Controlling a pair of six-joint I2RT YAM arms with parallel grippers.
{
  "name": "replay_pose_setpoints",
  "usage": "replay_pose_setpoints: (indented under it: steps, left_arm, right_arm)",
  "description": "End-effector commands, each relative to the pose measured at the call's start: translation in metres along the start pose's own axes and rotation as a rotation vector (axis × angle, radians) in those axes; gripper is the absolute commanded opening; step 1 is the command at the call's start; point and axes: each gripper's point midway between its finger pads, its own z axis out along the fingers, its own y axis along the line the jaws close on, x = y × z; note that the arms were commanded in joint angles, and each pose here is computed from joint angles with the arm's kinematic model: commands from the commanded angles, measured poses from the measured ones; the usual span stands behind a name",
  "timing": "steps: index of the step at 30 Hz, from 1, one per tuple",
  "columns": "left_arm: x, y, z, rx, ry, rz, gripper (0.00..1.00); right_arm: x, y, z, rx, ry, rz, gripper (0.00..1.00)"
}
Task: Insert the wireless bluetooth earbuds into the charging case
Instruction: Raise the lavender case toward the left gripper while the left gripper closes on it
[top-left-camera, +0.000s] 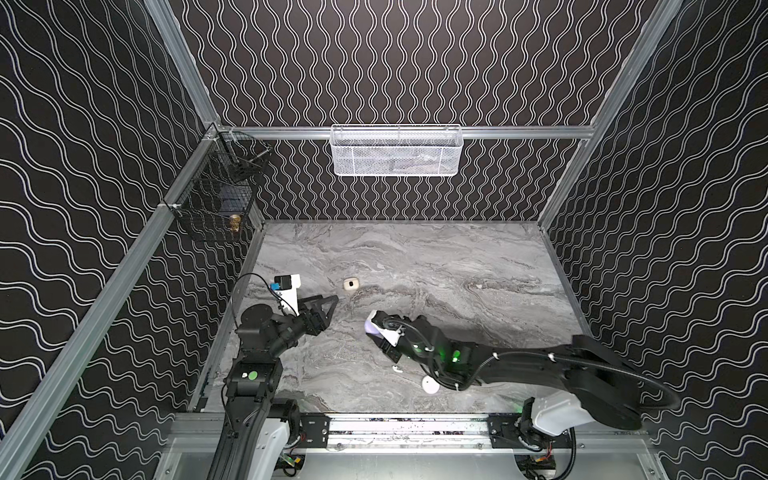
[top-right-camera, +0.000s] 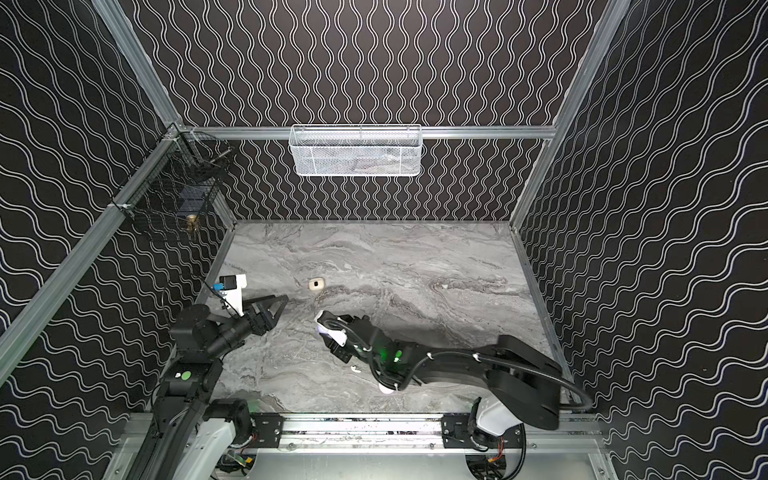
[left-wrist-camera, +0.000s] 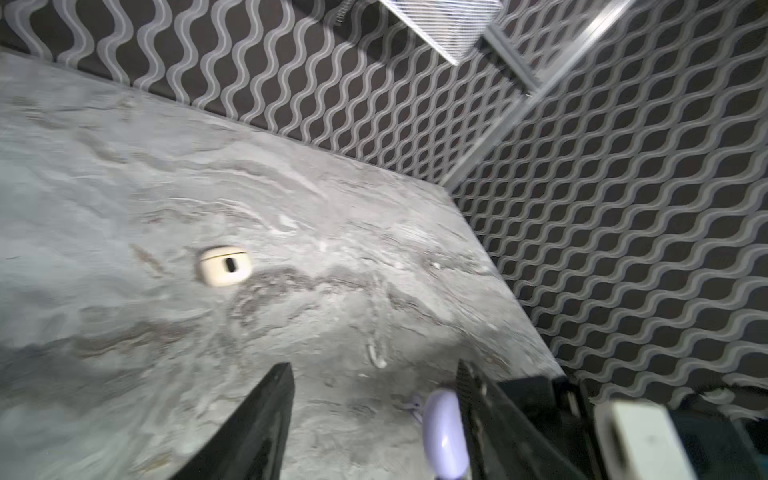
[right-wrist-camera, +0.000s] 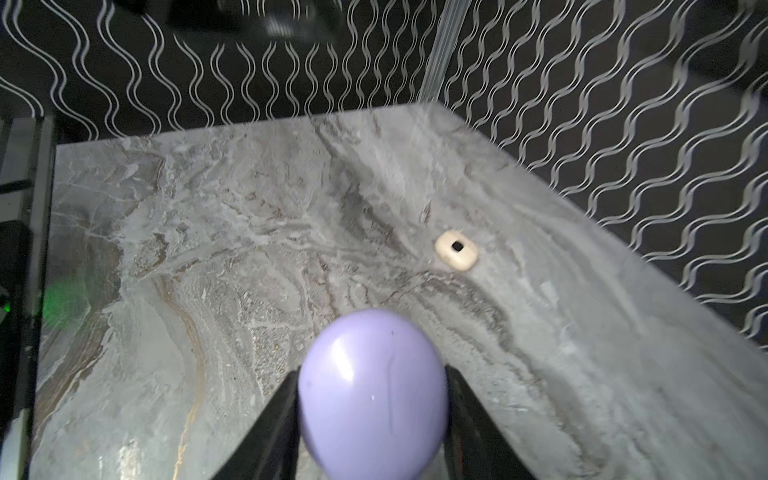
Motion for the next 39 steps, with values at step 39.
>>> replay_pose_setpoints:
  steps: [39]
  left_arm:
    - [0.029, -0.118, 0.004, 0.468, 0.195, 0.071, 0.44]
  right_arm:
    - [-0.106, -0.011, -0.050, 0.134, -0.342, -0.306, 0.33]
